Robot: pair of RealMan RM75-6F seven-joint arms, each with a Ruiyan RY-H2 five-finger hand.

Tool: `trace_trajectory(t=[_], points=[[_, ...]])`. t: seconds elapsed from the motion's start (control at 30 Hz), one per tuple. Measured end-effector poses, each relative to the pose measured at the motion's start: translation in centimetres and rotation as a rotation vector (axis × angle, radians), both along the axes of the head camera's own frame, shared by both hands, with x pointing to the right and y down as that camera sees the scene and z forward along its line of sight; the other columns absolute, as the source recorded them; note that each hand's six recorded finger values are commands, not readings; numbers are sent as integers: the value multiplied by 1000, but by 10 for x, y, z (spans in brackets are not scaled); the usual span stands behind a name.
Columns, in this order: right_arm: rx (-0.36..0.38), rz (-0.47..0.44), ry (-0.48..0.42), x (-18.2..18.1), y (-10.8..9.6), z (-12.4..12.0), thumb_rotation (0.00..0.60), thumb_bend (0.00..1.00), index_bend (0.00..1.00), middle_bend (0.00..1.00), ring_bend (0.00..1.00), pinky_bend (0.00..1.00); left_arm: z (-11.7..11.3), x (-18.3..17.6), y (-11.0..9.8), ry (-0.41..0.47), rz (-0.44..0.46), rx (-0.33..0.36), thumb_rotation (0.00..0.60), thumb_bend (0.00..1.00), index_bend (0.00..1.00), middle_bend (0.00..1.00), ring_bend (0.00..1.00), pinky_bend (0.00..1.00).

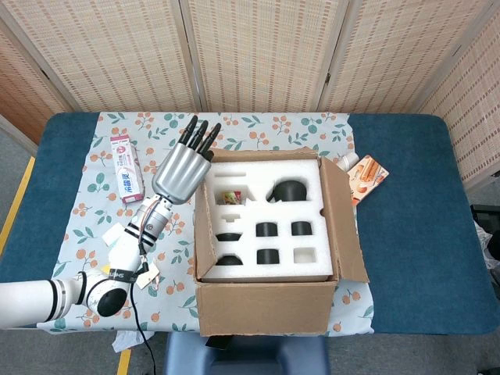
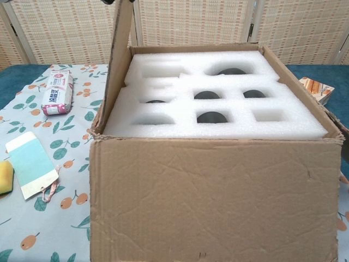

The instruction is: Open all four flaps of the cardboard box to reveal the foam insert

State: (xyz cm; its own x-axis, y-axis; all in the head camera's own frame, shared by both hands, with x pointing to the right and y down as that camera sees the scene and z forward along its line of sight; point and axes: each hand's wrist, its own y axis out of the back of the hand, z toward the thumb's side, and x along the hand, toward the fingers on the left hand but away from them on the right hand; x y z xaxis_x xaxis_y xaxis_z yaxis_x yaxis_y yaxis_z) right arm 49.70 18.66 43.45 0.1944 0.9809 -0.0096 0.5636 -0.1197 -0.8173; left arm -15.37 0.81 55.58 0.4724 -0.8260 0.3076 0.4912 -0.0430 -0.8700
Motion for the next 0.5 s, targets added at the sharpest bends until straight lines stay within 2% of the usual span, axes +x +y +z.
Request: trace_trajectory(t=[0.5], points=[[-23, -11, 9, -8, -3, 8, 537, 292, 379, 0, 0, 0, -16, -38, 3, 28, -71, 7, 600, 1000, 382, 0, 0, 0]])
